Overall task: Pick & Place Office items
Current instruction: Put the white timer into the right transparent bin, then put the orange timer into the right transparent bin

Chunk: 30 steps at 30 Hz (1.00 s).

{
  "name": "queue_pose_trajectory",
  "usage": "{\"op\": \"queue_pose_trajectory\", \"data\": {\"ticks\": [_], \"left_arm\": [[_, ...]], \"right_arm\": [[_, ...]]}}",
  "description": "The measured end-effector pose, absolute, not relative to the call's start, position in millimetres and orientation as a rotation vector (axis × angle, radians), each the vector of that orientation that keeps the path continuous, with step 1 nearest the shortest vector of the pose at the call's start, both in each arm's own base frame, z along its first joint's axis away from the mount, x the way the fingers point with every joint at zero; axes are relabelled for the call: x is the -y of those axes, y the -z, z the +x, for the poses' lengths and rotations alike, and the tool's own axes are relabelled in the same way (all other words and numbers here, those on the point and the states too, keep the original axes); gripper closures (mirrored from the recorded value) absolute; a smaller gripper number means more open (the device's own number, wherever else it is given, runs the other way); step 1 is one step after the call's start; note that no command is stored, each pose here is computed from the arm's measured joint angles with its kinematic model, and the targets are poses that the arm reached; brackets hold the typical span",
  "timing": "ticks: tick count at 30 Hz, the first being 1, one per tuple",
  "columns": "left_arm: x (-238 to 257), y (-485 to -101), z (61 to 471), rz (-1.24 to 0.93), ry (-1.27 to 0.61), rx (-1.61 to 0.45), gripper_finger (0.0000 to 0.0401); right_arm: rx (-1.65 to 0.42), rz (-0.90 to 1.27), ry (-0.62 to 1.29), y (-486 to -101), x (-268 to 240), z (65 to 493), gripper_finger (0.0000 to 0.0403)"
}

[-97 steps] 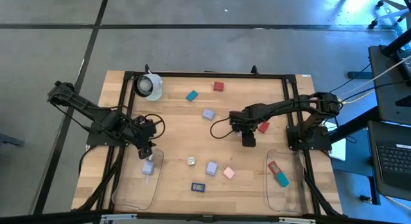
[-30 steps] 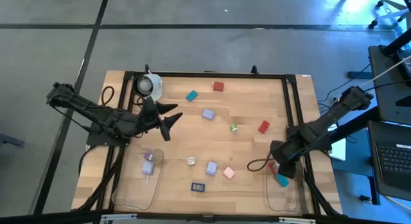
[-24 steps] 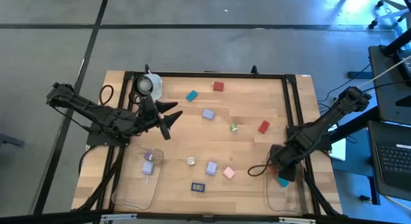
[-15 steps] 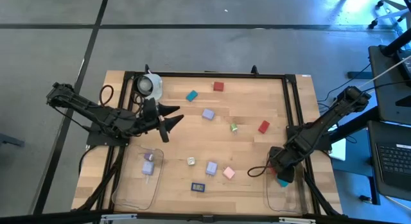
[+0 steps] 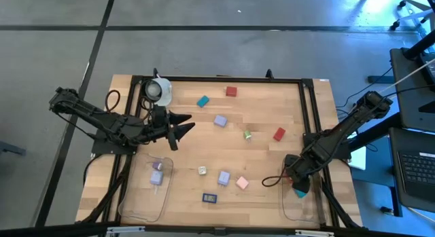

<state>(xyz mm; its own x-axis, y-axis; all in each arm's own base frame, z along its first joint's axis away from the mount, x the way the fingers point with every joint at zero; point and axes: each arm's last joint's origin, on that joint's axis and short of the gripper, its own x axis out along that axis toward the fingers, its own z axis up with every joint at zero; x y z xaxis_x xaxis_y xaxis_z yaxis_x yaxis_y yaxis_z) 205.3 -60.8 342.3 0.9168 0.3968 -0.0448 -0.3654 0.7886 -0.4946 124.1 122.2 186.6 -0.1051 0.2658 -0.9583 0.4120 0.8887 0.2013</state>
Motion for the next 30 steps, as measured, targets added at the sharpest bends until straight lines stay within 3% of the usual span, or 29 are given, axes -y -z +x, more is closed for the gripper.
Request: {"op": "queue_pose_trajectory", "data": {"ticks": [5, 12, 20, 30], "left_arm": [[60.8, -342.4, 205.3, -0.520, -0.412, 0.063, 0.0193], [60.4, -342.3, 205.2, -0.519, -0.422, 0.066, 0.0192], [51.3, -345.8, 202.7, -0.371, -0.668, 0.116, 0.0195], [37.4, -352.0, 205.9, -0.316, -0.720, 0.149, 0.0196]], "right_arm": [[-1.737, 0.560, 0.104, -194.3, -124.4, 124.1, 0.0137], [-1.564, 0.553, 0.060, -253.1, -125.3, 131.1, 0.0146], [-1.212, 0.545, 0.274, -299.7, -106.4, 150.0, 0.0156], [-1.115, 0.696, 0.581, -297.5, -47.8, 177.4, 0.0134]]}}
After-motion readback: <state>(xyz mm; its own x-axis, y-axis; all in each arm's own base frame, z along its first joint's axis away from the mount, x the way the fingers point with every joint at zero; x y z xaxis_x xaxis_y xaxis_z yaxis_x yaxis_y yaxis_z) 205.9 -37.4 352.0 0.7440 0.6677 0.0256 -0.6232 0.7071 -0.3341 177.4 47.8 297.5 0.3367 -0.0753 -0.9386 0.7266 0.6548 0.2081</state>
